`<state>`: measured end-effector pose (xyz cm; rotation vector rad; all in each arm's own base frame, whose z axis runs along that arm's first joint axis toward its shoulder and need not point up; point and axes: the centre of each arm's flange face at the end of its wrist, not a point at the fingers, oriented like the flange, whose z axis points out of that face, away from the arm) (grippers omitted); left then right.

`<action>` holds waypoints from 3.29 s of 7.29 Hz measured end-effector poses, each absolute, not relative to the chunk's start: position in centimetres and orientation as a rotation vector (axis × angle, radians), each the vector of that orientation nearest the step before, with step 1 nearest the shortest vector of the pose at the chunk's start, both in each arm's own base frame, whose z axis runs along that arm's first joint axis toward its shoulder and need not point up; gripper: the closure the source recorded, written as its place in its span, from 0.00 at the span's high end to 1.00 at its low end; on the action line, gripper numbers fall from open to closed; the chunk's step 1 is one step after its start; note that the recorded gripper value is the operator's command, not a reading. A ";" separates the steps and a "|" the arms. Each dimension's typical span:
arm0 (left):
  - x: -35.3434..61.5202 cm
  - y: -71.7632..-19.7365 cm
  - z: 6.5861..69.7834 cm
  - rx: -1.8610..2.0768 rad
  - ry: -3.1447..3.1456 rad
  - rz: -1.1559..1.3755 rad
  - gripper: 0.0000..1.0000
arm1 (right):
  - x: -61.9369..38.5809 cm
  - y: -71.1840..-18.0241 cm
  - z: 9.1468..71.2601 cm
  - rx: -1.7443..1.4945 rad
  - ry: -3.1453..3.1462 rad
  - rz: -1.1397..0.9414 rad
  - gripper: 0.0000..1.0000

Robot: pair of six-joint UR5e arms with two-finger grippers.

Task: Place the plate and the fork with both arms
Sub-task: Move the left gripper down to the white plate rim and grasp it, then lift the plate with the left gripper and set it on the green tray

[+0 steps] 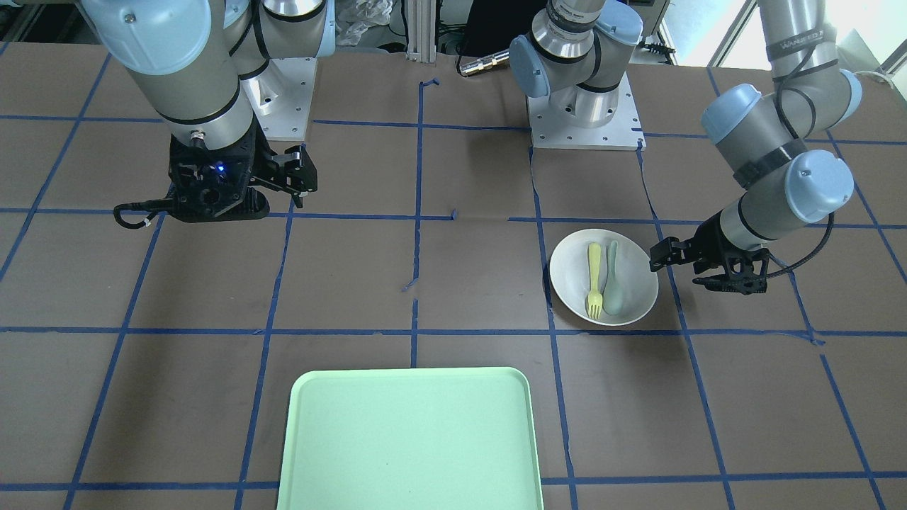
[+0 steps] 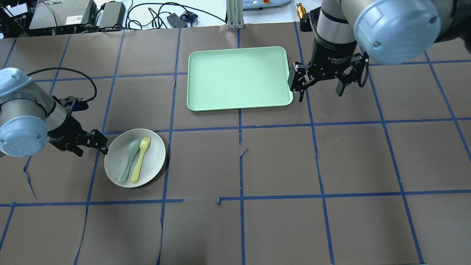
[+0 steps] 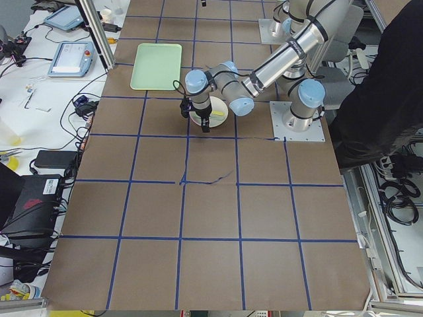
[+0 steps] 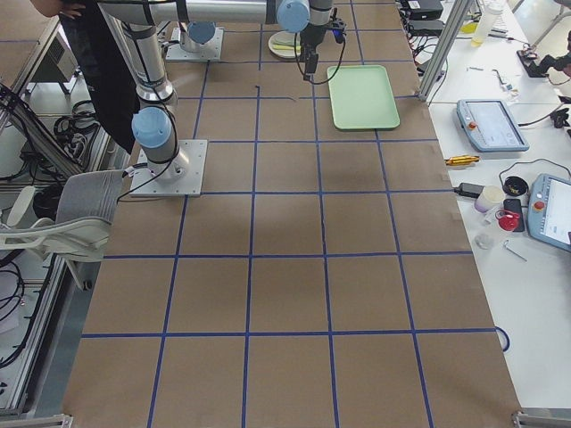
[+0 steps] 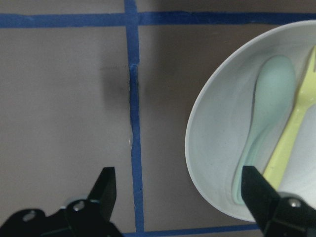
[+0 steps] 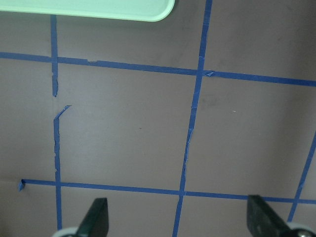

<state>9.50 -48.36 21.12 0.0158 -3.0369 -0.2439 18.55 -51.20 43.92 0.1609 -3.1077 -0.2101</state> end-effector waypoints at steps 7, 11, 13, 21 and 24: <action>9.1 -48.8 17.5 -0.083 -2.993 -0.322 0.00 | 18.5 -51.1 42.8 0.163 -3.107 -0.225 1.00; 9.7 -50.7 20.7 -0.066 -2.916 -0.269 0.00 | 18.5 -51.1 42.9 0.166 -3.102 -0.220 1.00; 11.9 -51.9 24.3 0.024 -2.832 -0.287 0.00 | 18.5 -51.1 43.0 0.166 -3.102 -0.214 1.00; -8.1 -67.6 25.4 0.322 -2.709 -0.048 0.00 | 18.5 -51.3 42.7 0.166 -3.105 -0.202 1.00; -17.5 -71.5 21.5 0.291 -2.672 -0.079 0.00 | 18.6 -51.6 41.7 0.162 -3.105 -0.211 1.00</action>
